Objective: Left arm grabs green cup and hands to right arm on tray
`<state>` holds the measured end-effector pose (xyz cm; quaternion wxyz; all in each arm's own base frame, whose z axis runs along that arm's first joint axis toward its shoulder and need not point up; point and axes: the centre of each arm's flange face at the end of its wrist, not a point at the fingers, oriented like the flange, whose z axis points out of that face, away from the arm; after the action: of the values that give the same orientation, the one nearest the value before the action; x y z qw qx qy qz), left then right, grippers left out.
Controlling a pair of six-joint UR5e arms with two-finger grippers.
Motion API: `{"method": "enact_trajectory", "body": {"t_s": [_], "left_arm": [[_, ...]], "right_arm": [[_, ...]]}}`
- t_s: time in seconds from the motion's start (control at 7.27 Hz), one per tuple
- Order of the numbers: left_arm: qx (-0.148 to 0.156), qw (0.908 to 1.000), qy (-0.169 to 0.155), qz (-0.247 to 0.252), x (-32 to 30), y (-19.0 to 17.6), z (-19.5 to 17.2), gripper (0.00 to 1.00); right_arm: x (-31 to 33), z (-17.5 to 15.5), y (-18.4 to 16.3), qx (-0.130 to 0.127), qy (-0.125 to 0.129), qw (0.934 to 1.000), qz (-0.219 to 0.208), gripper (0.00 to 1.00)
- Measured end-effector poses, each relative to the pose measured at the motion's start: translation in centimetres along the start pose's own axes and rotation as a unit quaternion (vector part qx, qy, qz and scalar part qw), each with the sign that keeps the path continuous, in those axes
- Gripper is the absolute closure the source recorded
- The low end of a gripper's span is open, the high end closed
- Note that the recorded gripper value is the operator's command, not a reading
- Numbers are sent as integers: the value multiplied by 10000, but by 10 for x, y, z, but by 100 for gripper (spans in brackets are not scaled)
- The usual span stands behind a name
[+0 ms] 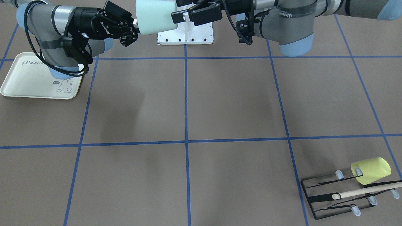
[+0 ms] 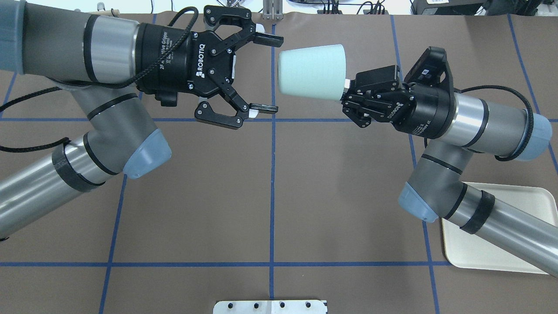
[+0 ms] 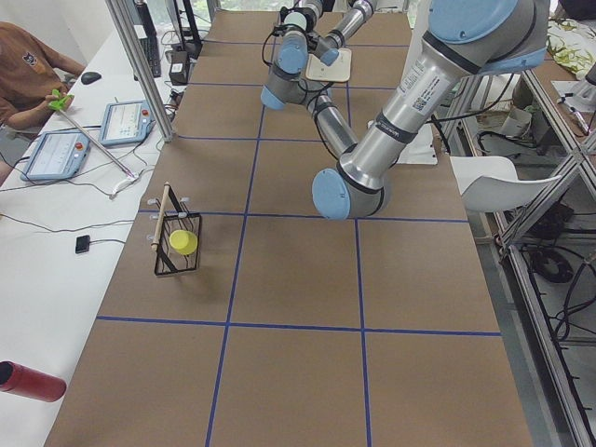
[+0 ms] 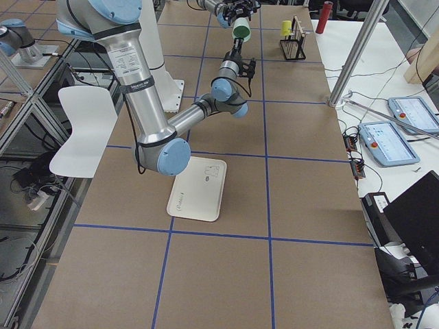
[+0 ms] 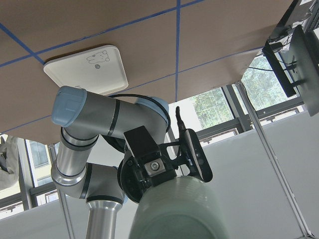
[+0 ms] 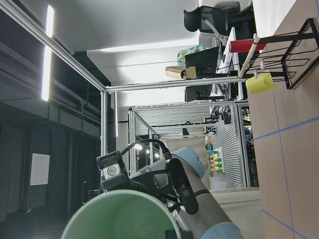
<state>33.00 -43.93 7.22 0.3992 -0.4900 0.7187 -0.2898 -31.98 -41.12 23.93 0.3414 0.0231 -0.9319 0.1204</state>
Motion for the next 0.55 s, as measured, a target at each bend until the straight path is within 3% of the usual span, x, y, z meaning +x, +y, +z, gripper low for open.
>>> {"method": "enact_trajectory", "body": {"t_s": [0.28,0.41,0.55], "left_arm": [[229,9997,-37,83,9,-12,-27,0],[380,9988,-34,303,18,-18,-46,0],[545,9964,-95,636,27,-22,-61,0]], "right_arm": [[2,-31,-16,235,202,9995,-53,100],[7,-53,-29,328,465,9983,-117,100],[12,-81,-47,307,913,9950,-252,100]]}}
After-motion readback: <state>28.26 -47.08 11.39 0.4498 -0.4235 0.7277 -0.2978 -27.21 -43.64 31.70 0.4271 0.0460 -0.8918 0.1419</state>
